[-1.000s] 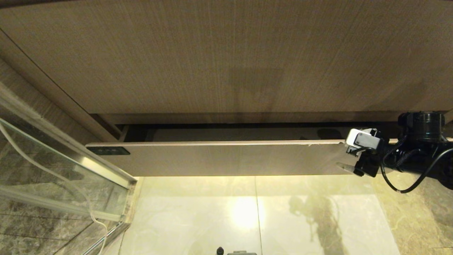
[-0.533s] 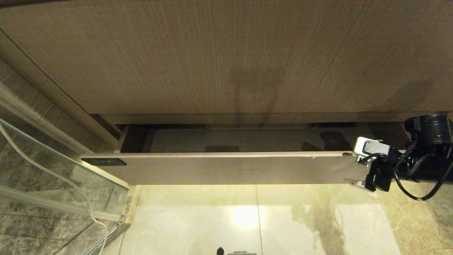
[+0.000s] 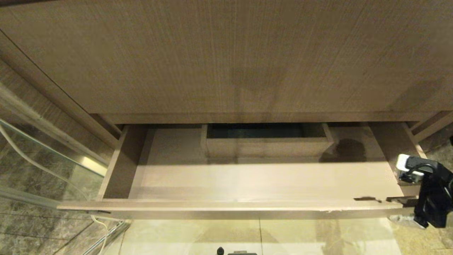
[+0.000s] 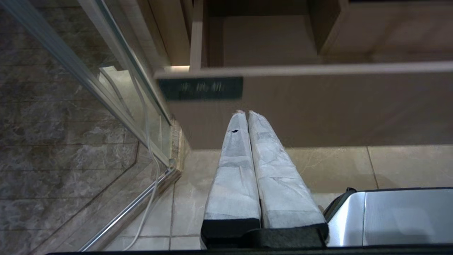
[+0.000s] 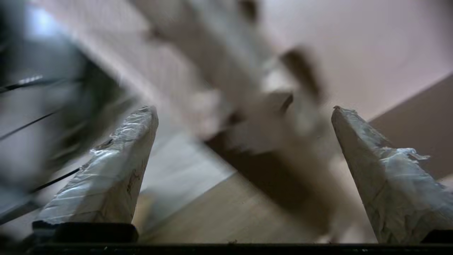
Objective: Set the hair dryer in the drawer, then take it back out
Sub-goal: Pull open the drawer
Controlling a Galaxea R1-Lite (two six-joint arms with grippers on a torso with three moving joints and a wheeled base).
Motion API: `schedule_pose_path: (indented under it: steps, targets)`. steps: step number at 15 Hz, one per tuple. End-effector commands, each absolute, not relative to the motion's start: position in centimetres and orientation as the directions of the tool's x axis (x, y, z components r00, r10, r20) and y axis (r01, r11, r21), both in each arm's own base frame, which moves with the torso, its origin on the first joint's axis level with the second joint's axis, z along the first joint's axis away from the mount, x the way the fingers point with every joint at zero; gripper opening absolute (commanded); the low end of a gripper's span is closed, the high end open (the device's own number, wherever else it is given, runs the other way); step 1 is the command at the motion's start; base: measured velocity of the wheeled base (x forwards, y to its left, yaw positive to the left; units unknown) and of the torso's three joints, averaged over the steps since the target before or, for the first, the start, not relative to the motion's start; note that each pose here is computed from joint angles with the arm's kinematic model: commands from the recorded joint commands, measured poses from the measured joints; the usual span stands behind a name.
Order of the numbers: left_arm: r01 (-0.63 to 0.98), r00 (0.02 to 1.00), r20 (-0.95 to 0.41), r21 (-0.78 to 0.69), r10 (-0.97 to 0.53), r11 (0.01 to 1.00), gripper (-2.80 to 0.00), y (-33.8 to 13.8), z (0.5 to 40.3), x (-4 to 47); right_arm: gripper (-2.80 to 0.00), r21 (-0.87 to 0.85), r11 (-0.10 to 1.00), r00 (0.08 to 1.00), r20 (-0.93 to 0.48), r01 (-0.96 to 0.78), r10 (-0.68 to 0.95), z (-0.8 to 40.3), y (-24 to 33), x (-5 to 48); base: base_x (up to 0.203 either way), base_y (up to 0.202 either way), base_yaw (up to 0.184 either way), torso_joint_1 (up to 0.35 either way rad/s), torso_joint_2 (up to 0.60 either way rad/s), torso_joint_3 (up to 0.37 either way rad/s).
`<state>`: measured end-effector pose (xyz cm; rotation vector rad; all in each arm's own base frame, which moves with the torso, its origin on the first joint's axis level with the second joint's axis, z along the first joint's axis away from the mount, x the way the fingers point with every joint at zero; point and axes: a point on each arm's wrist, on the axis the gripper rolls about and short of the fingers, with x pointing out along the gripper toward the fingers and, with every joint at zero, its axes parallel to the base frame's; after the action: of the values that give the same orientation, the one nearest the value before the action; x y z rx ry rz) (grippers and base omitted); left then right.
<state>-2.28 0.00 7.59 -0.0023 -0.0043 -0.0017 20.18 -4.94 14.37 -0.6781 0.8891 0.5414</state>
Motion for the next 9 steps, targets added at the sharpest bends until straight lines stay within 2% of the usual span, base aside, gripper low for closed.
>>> schedule_pose_path:
  steps: [1,3,5,6,9]
  targets:
    - [0.002,1.0,0.006,-0.003,-0.002,1.0,-2.8,0.0,7.6,-2.3,0.0,-0.098,0.762,0.358,-0.916,-0.64,0.183,15.1,-4.8,15.7,0.0,0.0,0.0,0.0,0.0,0.0]
    - [0.002,1.0,0.005,-0.002,-0.002,1.0,-2.8,0.0,7.6,-2.3,0.0,0.011,0.835,0.291,-0.935,-0.55,0.204,15.8,-4.5,13.3,0.0,0.0,0.0,0.0,0.0,0.0]
    - [0.002,1.0,0.006,-0.002,-0.002,1.0,-2.8,0.0,7.6,-2.3,0.0,0.046,0.861,0.277,-0.937,-0.506,0.213,16.3,-4.2,11.9,0.0,0.0,0.0,0.0,0.0,0.0]
    - [0.002,1.0,0.006,-0.003,-0.002,1.0,-2.8,0.0,7.6,-2.3,-2.8,0.058,0.864,0.269,-0.938,-0.501,0.219,16.4,-4.1,11.6,0.0,0.0,0.0,0.0,0.0,0.0]
    - [0.002,1.0,0.006,-0.003,-0.002,1.0,-2.8,0.0,7.6,-2.3,-2.8,0.027,0.868,0.305,-0.931,-0.496,0.203,16.8,-4.2,11.7,0.0,0.0,0.0,0.0,0.0,0.0]
